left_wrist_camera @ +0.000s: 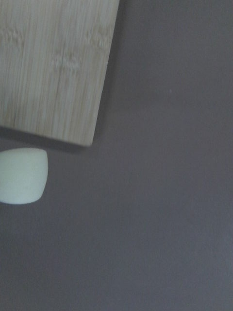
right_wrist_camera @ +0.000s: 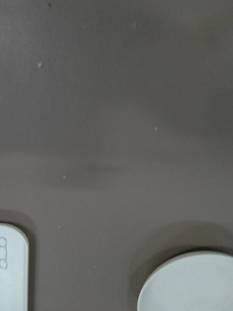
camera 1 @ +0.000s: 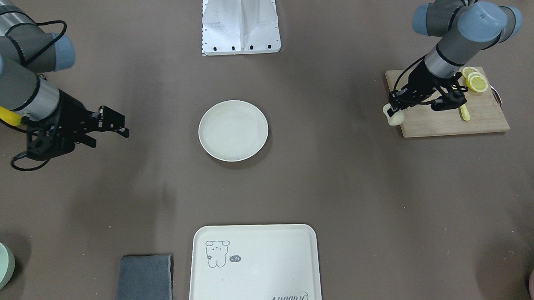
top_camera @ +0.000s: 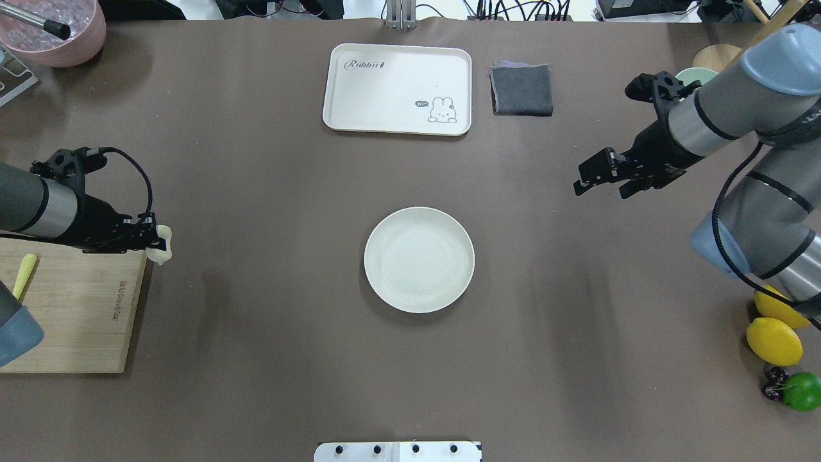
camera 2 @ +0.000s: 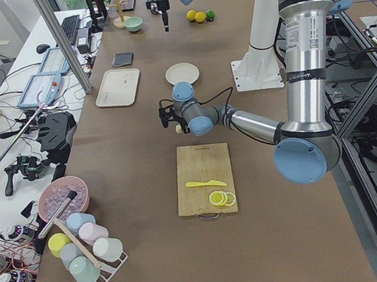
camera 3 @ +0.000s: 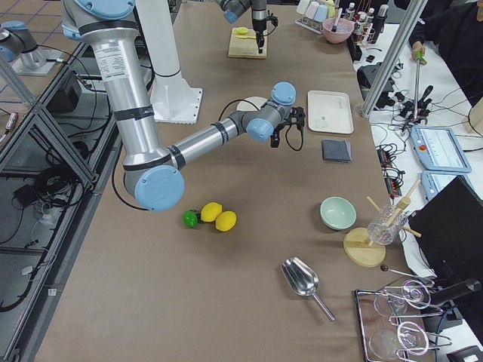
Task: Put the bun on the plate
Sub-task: 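Lift the pale bun with the left gripper while the right gripper withdraws, then lower the held bun onto the white plate and open the left gripper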
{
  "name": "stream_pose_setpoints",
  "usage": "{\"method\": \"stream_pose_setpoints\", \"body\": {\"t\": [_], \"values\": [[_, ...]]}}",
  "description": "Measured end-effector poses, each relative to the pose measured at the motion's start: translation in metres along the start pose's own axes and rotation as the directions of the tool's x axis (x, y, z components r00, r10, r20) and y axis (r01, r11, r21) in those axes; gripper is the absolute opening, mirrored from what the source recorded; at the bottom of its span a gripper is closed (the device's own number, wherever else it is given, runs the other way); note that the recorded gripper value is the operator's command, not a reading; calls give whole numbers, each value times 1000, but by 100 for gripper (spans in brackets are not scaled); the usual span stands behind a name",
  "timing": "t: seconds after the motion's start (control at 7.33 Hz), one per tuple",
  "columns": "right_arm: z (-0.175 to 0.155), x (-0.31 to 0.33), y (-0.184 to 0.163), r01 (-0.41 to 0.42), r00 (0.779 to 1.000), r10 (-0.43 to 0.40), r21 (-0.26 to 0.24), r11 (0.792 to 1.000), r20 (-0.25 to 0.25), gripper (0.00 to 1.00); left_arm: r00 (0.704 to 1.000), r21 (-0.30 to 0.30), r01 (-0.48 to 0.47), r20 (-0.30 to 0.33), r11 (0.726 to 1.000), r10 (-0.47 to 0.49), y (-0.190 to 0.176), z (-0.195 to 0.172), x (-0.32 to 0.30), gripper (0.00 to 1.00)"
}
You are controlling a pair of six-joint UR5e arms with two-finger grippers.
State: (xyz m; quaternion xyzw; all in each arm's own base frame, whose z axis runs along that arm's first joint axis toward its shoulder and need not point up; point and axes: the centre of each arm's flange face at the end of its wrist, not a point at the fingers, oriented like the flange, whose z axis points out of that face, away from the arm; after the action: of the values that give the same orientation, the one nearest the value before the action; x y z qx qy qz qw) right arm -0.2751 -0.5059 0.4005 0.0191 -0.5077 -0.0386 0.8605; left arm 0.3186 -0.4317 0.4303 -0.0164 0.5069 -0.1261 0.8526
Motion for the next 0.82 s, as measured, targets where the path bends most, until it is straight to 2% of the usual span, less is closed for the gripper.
{"method": "stream_pose_setpoints", "body": {"t": [0.27, 0.55, 0.82], "values": [[-13, 78, 11, 59, 996, -58, 5, 998, -65, 100, 999, 6, 53, -8, 999, -53, 17, 18, 92, 11], [-26, 141, 23, 94, 989, -93, 4, 996, -117, 100, 995, 26, 88, 47, 996, -89, 59, 41, 213, 11], [-37, 180, 35, 113, 982, -111, 5, 994, -152, 100, 994, 51, 84, 68, 995, -87, 100, 75, 298, 12]]}}
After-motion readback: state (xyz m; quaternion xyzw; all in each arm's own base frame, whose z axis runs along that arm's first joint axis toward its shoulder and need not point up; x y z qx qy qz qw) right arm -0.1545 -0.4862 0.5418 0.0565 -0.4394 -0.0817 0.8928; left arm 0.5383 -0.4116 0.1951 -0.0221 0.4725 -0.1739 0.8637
